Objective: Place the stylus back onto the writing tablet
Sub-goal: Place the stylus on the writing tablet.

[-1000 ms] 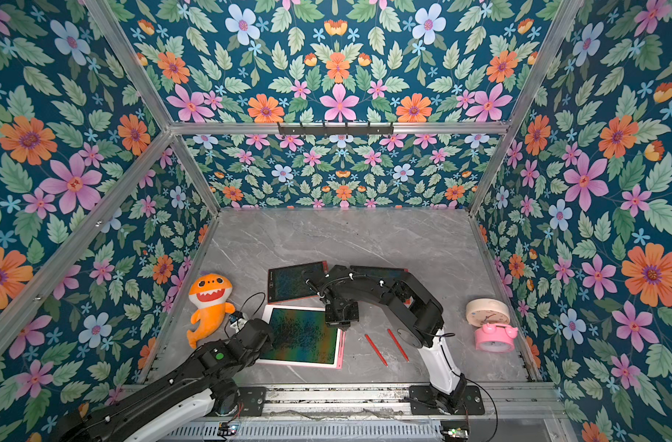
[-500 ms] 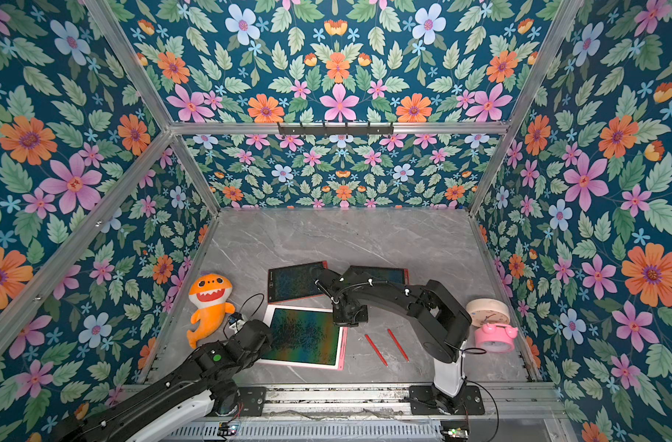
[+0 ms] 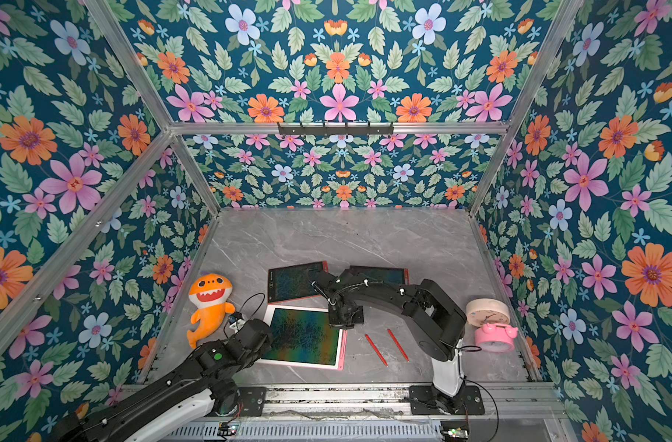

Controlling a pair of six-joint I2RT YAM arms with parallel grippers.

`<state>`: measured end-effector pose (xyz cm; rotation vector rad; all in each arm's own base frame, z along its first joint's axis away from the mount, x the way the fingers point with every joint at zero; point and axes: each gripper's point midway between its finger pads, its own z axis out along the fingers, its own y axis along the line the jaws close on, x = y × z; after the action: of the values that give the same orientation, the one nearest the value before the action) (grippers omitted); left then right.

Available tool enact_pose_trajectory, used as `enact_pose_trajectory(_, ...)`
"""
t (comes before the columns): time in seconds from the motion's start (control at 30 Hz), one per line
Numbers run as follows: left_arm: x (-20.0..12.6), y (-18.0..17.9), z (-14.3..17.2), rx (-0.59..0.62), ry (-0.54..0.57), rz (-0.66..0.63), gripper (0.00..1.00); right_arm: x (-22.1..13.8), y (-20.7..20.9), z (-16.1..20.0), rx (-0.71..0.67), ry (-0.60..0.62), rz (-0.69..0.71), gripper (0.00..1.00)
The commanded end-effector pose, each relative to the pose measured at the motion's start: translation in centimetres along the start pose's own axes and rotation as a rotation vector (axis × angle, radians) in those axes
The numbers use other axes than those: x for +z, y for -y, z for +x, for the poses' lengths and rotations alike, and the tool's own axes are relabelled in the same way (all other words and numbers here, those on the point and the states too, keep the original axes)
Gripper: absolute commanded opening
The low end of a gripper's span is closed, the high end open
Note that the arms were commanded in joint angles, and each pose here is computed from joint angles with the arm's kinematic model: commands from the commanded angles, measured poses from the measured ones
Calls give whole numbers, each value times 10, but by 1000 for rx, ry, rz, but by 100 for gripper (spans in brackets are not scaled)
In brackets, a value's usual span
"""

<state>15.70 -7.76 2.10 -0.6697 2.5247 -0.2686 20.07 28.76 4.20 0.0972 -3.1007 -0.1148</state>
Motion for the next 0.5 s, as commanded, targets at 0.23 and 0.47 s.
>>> enact_pose_trajectory(0.23,0,-6,-1,14,8,-25,0,9,-1,2,-5,-23,5,5)
enact_pose_trajectory(0.47,1,-7,0,16,3,-28,0,18,-3,2,-5,-36,9,5)
